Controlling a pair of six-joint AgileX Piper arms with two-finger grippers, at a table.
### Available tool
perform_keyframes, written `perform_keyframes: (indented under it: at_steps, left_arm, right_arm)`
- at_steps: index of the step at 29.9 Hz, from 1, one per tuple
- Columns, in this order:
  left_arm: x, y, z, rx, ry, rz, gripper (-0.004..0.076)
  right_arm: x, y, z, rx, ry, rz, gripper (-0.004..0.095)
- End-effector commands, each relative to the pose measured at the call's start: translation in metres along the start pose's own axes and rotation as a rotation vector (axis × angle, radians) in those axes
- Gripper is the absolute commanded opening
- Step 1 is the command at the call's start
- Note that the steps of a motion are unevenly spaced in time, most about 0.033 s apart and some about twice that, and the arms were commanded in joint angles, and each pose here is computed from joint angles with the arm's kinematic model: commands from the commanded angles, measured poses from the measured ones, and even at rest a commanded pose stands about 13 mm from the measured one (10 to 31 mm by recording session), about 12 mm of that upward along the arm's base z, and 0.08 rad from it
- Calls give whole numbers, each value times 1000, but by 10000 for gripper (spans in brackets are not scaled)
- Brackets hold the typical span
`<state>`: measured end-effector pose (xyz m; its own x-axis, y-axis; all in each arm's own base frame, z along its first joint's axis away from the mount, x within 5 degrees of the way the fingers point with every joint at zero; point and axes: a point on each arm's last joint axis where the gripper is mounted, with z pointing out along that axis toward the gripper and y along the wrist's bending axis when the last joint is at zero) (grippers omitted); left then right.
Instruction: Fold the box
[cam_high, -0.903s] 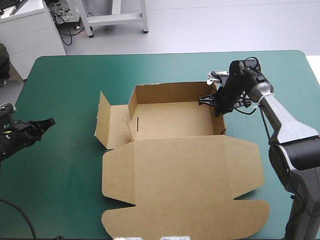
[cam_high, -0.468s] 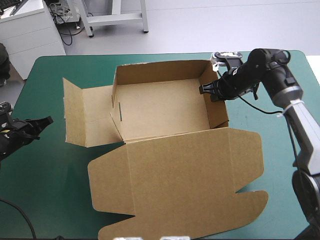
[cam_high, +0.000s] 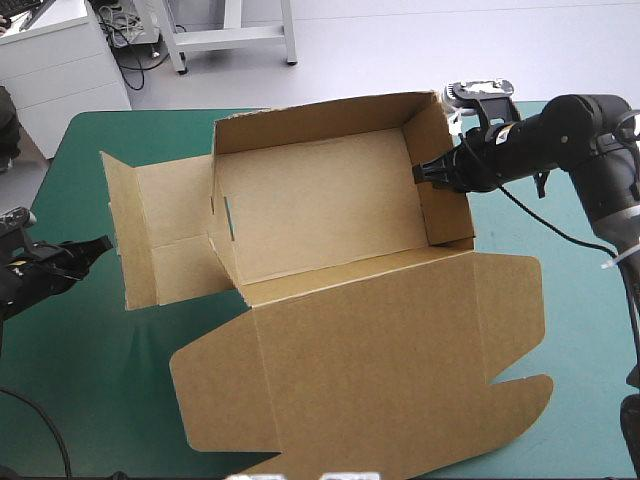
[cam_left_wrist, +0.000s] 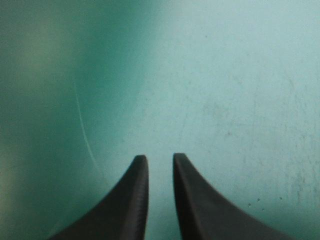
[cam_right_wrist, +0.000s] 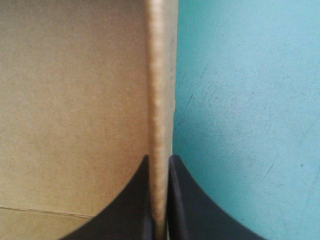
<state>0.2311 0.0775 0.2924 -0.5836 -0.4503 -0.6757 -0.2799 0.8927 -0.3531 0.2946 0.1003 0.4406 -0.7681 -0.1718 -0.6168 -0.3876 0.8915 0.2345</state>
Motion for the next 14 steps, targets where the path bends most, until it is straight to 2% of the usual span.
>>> perform_keyframes:
  at_steps: [1, 3, 5, 12, 14]
  left_arm:
    - [-7, -2, -5, -9, -24, 27, 356]
    - [-5, -1, -4, -17, -1, 45, 516]
    - [-3, -1, -2, -9, 23, 36, 602]
    - [4, -16, 8, 132, 118, -84, 617]
    - [6, -27, 12, 184, 128, -61, 617]
  right_arm:
    - [-2, 13, -25, -62, -79, 1, -18]
    - [-3, 12, -25, -62, -85, 1, -18]
    - [-3, 12, -25, -62, -87, 2, -18]
    - [-6, 12, -26, -61, -118, 3, -18]
    - [-7, 12, -26, -60, -132, 4, -18]
